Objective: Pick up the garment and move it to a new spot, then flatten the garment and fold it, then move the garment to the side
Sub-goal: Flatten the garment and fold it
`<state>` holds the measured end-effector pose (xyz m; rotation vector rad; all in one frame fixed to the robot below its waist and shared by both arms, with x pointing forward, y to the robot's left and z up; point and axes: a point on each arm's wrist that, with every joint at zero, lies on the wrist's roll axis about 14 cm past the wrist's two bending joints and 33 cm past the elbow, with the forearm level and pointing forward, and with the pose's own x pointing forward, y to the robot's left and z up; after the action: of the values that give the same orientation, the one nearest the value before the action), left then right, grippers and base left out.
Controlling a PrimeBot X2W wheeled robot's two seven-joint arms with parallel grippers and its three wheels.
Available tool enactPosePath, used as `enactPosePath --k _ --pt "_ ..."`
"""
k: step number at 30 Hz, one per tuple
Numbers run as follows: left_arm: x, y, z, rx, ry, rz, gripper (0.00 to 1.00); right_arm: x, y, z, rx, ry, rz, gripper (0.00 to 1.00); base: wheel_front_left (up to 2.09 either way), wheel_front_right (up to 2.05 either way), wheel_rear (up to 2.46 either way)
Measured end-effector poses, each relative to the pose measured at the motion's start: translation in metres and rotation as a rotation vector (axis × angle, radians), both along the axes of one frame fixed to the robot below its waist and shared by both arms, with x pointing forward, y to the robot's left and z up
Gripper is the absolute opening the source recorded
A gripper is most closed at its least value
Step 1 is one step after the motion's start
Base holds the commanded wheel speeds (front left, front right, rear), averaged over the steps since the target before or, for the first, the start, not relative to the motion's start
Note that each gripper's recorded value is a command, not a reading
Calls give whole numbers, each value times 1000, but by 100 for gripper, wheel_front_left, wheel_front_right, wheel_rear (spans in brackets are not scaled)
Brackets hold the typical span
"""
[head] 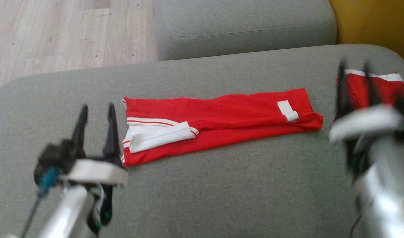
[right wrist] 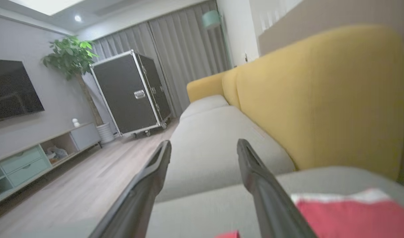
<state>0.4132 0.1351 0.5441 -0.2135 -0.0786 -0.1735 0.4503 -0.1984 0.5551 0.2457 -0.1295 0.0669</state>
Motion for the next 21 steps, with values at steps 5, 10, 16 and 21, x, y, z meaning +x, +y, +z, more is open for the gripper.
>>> enactPosePath --k 5,10,16,21 --pt "-25 -3 -29 -23 57 24 100 -48 15 -62 -15 119 -22 100 0 0 0" --pt "-35 1 -45 -58 91 57 100 -61 17 -77 -46 153 -18 100 0 0 0" --pt "-33 6 -47 -68 80 67 100 -60 28 -79 -18 155 11 100 0 0 0" --pt "-28 10 -54 -52 90 67 100 -49 36 -83 -20 167 35 100 0 0 0"
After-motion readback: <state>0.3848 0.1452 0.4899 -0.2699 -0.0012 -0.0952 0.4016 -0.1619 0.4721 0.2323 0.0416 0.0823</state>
